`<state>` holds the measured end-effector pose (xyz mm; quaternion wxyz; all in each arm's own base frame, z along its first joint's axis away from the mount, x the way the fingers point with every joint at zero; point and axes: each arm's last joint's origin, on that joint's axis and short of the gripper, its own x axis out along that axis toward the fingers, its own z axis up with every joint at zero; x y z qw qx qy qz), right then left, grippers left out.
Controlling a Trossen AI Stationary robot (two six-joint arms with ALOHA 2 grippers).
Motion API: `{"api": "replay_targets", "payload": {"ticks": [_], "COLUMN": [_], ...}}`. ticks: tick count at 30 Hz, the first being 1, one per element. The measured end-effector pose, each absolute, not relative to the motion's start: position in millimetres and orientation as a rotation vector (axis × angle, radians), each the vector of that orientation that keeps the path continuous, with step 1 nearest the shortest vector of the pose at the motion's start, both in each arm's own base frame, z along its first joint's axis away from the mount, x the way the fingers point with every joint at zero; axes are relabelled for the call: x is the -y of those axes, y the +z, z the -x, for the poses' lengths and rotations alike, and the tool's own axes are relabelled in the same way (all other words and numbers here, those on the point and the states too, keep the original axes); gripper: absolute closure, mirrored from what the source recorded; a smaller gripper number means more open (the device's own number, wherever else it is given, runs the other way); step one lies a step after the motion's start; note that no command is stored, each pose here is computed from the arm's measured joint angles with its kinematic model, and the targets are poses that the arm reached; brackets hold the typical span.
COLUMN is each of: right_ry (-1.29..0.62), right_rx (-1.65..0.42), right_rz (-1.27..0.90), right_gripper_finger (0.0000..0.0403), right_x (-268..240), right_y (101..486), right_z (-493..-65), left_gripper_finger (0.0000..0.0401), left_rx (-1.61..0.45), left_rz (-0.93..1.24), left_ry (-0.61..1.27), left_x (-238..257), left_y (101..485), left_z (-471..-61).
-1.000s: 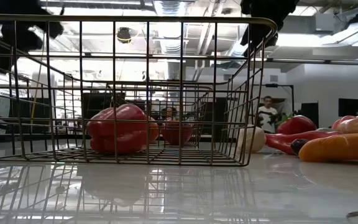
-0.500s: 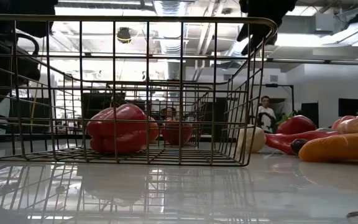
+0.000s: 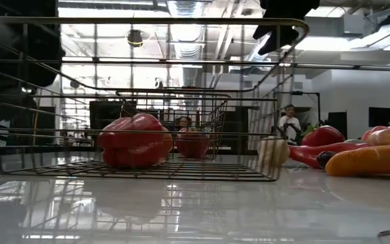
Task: Sort produce into baskets
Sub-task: Put the yellow lemon into the top wire basket
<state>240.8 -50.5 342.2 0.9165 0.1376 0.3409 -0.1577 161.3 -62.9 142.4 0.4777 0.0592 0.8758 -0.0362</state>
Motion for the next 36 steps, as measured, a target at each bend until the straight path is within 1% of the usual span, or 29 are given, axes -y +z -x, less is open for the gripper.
{"api": "replay_targets", "payload": {"ticks": [5, 9, 13, 17, 20, 29, 32, 36], "right_ry": [-0.318, -0.302, -0.299, -0.299, -0.298, -0.296, -0.296, -0.297], "right_rx": [-0.703, -0.704, -0.704, -0.7, -0.7, -0.696, -0.697, -0.697], "right_rz": [-0.281, -0.287, -0.286, -0.285, -0.286, -0.285, -0.285, -0.286], "right_gripper_finger": [0.0072, 0.0072, 0.0072, 0.0072, 0.0072, 0.0072, 0.0072, 0.0072], "right_x": [49, 49, 49, 49, 49, 49, 49, 49], "right_y": [342, 342, 342, 343, 343, 343, 343, 343], "right_z": [-241, -241, -241, -241, -241, -242, -242, -242], "left_gripper_finger": [0.0017, 0.0017, 0.0017, 0.002, 0.004, 0.013, 0.014, 0.0137], "left_rx": [-2.186, -2.186, -2.2, -2.217, -2.206, -2.203, -2.204, -2.185], "left_rz": [-0.095, -0.063, -0.102, -0.092, -0.093, -0.081, -0.074, -0.042], "left_ry": [-0.089, -0.091, -0.049, -0.047, -0.053, -0.031, -0.019, 0.017], "left_x": [66, 67, 67, 67, 68, 69, 69, 70], "left_y": [131, 126, 125, 125, 128, 132, 133, 141], "left_z": [-164, -161, -158, -157, -161, -164, -164, -168]}}
